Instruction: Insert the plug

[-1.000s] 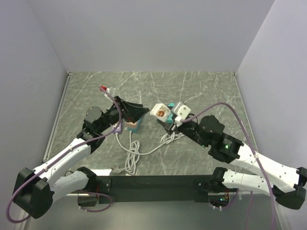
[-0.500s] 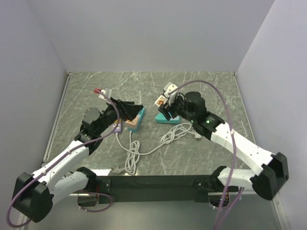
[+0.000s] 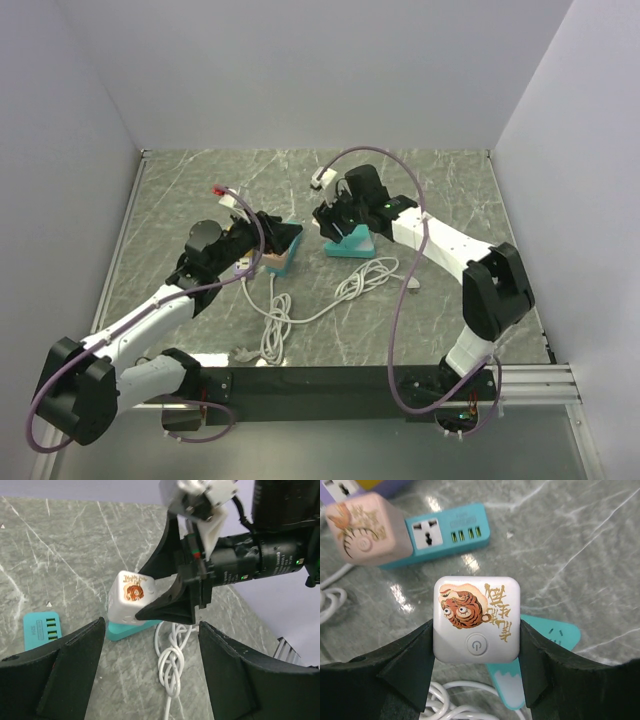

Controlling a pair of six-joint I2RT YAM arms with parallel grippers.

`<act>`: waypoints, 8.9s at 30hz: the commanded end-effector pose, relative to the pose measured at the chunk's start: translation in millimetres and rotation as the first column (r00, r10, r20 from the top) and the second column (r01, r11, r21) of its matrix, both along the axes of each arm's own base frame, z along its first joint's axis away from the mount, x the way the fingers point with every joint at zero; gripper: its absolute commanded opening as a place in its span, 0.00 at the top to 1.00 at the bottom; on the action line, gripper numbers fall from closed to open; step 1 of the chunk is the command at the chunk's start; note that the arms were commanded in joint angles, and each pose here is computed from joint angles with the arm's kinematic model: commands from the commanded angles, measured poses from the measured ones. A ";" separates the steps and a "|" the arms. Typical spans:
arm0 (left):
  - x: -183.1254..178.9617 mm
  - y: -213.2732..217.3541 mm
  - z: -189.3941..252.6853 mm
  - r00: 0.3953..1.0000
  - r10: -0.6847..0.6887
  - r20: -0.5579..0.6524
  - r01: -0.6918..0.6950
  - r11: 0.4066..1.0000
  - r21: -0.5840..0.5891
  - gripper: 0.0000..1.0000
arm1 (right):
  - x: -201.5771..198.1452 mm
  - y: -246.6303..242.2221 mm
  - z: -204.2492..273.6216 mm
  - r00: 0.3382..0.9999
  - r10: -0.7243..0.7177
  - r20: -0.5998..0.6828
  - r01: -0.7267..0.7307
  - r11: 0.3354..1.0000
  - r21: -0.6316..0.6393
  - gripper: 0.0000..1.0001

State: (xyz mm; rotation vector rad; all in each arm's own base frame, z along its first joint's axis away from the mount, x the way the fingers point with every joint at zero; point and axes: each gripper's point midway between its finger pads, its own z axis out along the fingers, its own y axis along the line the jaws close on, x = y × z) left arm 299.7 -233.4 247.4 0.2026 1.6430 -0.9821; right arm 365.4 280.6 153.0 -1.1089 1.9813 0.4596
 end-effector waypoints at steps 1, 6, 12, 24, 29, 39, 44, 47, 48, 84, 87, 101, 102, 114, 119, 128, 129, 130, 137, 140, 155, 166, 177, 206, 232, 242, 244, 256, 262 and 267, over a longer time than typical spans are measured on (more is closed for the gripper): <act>5.2 -2.3 9.3 0.998 -0.010 0.062 0.009 1.000 0.011 0.19 | 7.0 1.4 17.1 1.000 0.014 0.022 -0.014 1.000 0.016 1.00; 9.9 -4.6 2.1 0.999 -0.012 0.048 0.011 0.999 0.031 0.20 | 10.9 -6.8 5.3 1.000 -0.021 -0.015 0.021 0.999 -0.038 1.00; 11.3 -3.3 -1.4 0.999 -0.003 0.045 0.002 0.999 0.041 0.20 | 14.4 -10.8 -0.3 0.999 -0.048 -0.006 0.048 0.997 -0.058 1.00; 10.2 1.8 -1.1 0.998 0.018 0.053 -0.020 0.999 0.049 0.20 | 29.0 -11.8 -24.2 0.997 -0.063 -0.035 0.059 0.992 -0.113 1.00; 11.5 1.6 -3.2 0.998 0.019 0.051 -0.022 0.998 0.054 0.20 | 30.4 -14.8 -28.0 0.997 -0.072 -0.039 0.067 0.991 -0.112 1.00; 11.7 1.0 -4.3 0.998 0.016 0.055 -0.019 0.998 0.057 0.20 | 30.2 -20.2 -33.0 0.996 -0.076 -0.054 0.069 0.990 -0.124 1.00; 11.8 0.1 -6.5 0.999 0.011 0.048 -0.014 0.998 0.059 0.20 | 30.3 -21.0 -38.6 0.995 -0.074 -0.067 0.064 0.988 -0.140 1.00; 12.3 0.4 -6.2 0.999 0.014 0.051 -0.017 0.998 0.059 0.20 | 30.5 -23.2 -42.7 0.994 -0.082 -0.078 0.069 0.985 -0.158 1.00; 12.5 0.4 -6.7 0.999 0.014 0.050 -0.017 0.998 0.061 0.20 | 30.1 -23.7 -43.9 0.993 -0.083 -0.081 0.069 0.984 -0.162 1.00; 6.7 7.6 -15.3 0.998 0.025 0.050 -0.030 0.994 0.104 0.21 | -1.4 -42.8 -111.4 0.965 -0.148 -0.218 0.077 0.949 -0.304 1.00; 6.6 10.5 -15.3 0.998 0.037 0.054 -0.043 0.993 0.107 0.21 | -9.9 -44.2 -116.7 0.957 -0.163 -0.242 0.089 0.953 -0.291 1.00; 7.0 14.6 -16.1 0.997 0.046 0.057 -0.052 0.993 0.105 0.21 | -32.8 -51.2 -117.9 0.935 -0.228 -0.270 0.163 0.956 -0.243 1.00; 6.5 14.8 -15.8 0.997 0.046 0.058 -0.052 0.993 0.105 0.21 | -33.3 -51.2 -118.0 0.933 -0.233 -0.274 0.167 0.956 -0.243 1.00; 4.9 19.3 -15.7 0.997 0.057 0.060 -0.063 0.992 0.111 0.21 | -47.5 -60.7 -136.1 0.908 -0.260 -0.330 0.162 0.941 -0.297 1.00; 7.1 13.9 -21.1 0.999 0.030 0.042 -0.035 0.991 0.126 0.22 | -60.8 -64.0 -141.8 0.897 -0.269 -0.351 0.162 0.938 -0.306 1.00; 1.2 15.1 -14.8 0.998 0.019 0.061 -0.026 0.992 0.120 0.22 | -72.8 -66.6 -150.8 0.880 -0.291 -0.376 0.165 0.928 -0.333 1.00; 0.8 14.7 -15.2 0.998 0.016 0.060 -0.023 0.992 0.121 0.22 | -74.2 -67.9 -156.0 0.875 -0.297 -0.381 0.161 0.923 -0.349 1.00; 0.7 14.5 -14.8 0.998 0.014 0.060 -0.021 0.992 0.121 0.22 | -72.7 -69.1 -157.3 0.874 -0.304 -0.379 0.165 0.919 -0.357 1.00; -1.2 13.7 -14.3 0.998 0.007 0.065 -0.014 0.993 0.120 0.22 | -70.6 -68.1 -161.8 0.866 -0.312 -0.391 0.158 0.912 -0.378 1.00; 0.1 14.3 -15.9 0.998 0.011 0.061 -0.018 0.992 0.124 0.22 | -74.8 -70.7 -166.9 0.857 -0.319 -0.404 0.153 0.907 -0.392 1.00; -0.2 12.5 -17.0 0.999 0.002 0.053 -0.009 0.993 0.120 0.22 | -86.9 -64.6 -169.2 0.824 -0.353 -0.443 0.187 0.908 -0.375 1.00; 31.8 3.3 -42.7 0.997 0.076 -0.033 -0.071 0.990 0.124 0.28 | -84.9 -46.9 -165.2 0.829 -0.366 -0.422 0.210 0.904 -0.372 1.00; 78.6 -22.6 -82.7 0.986 0.129 -0.106 -0.112 0.982 0.154 0.34 | -85.8 -41.7 -158.6 0.841 -0.345 -0.418 0.207 0.917 -0.341 1.00; 86.8 -82.3 -144.8 0.984 0.003 -0.180 0.024 0.988 0.151 0.61 | -89.0 -24.4 -156.0 0.824 -0.366 -0.432 0.236 0.915 -0.326 1.00; 38.7 -99.1 -211.6 0.962 -0.058 -0.267 0.112 0.975 0.190 0.70 | -120.4 -17.6 -197.5 0.758 -0.425 -0.495 0.285 0.898 -0.334 1.00; 19.3 -97.6 -250.6 0.944 -0.048 -0.325 0.125 0.967 0.221 0.71 | -123.8 -14.8 -210.2 0.742 -0.432 -0.513 0.279 0.894 -0.349 1.00; 17.5 -98.0 -252.2 0.946 -0.040 -0.322 0.121 0.964 0.236 0.71 | -125.0 -14.4 -213.1 0.740 -0.432 -0.515 0.274 0.893 -0.355 1.00; -3.9 -103.9 -283.8 0.930 -0.040 -0.364 0.150 0.948 0.279 0.72 | -150.7 -18.1 -234.4 0.718 -0.448 -0.533 0.270 0.884 -0.381 1.00; -5.3 -106.8 -278.1 0.936 -0.044 -0.350 0.151 0.946 0.285 0.73 | -161.7 -22.0 -240.7 0.707 -0.454 -0.543 0.268 0.882 -0.388 1.00; 5.2 -104.7 -251.9 0.952 -0.010 -0.307 0.109 0.946 0.306 0.67 | -149.3 -16.9 -218.9 0.741 -0.443 -0.505 0.302 0.891 -0.338 1.00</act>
